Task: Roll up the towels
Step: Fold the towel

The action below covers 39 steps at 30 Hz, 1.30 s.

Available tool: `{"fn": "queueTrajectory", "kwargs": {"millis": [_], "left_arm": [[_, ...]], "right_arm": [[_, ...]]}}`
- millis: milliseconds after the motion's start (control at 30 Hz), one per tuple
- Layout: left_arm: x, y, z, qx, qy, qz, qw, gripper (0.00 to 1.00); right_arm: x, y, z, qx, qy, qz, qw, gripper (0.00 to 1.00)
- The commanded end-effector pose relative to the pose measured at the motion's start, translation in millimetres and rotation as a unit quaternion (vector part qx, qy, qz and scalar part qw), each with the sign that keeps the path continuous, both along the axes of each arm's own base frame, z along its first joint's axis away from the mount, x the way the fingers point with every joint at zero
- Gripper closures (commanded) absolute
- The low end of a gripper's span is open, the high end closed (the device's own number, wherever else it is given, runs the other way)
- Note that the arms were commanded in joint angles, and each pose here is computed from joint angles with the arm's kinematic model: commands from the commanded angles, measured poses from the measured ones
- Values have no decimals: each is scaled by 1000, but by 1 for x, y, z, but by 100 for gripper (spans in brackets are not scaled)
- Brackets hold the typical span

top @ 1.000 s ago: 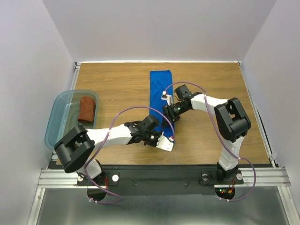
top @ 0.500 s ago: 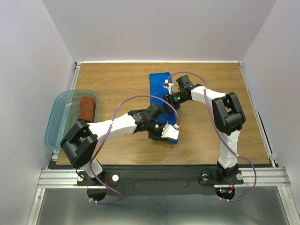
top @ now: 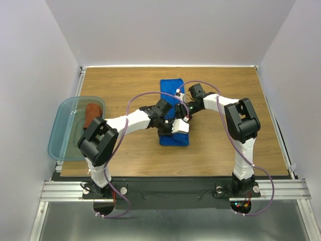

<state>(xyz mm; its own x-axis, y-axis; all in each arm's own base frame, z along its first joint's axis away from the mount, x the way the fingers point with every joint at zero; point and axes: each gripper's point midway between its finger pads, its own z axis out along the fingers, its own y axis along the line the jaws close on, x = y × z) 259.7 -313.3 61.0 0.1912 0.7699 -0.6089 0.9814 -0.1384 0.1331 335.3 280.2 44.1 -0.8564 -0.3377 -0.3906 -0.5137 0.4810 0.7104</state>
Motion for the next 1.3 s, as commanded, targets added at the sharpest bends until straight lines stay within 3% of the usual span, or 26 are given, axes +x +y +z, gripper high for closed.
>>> {"fn": "queueTrajectory", "kwargs": {"millis": [0, 167, 367, 833, 1000, 1100, 1267], "left_arm": [[11, -10, 8, -18, -21, -9, 1000, 88], [23, -10, 3, -12, -37, -6, 999, 88], [33, -12, 6, -14, -55, 2, 998, 75], [58, -16, 33, -48, -89, 35, 994, 60], [58, -17, 46, -58, -84, 41, 994, 60], [60, -15, 49, -64, -71, 52, 994, 60], [67, 1, 92, -125, -64, 87, 986, 58]], "right_arm": [[4, 5, 24, 13, -22, 1, 1000, 43], [24, -12, 44, 16, -48, -29, 998, 37], [44, -42, 75, 32, -55, -79, 995, 33], [19, -72, 119, 28, -95, -89, 991, 32], [11, -76, 119, 17, -97, -84, 992, 35], [6, -72, 133, 38, -92, -79, 992, 42], [-27, -61, 151, 98, -54, -51, 992, 46]]}}
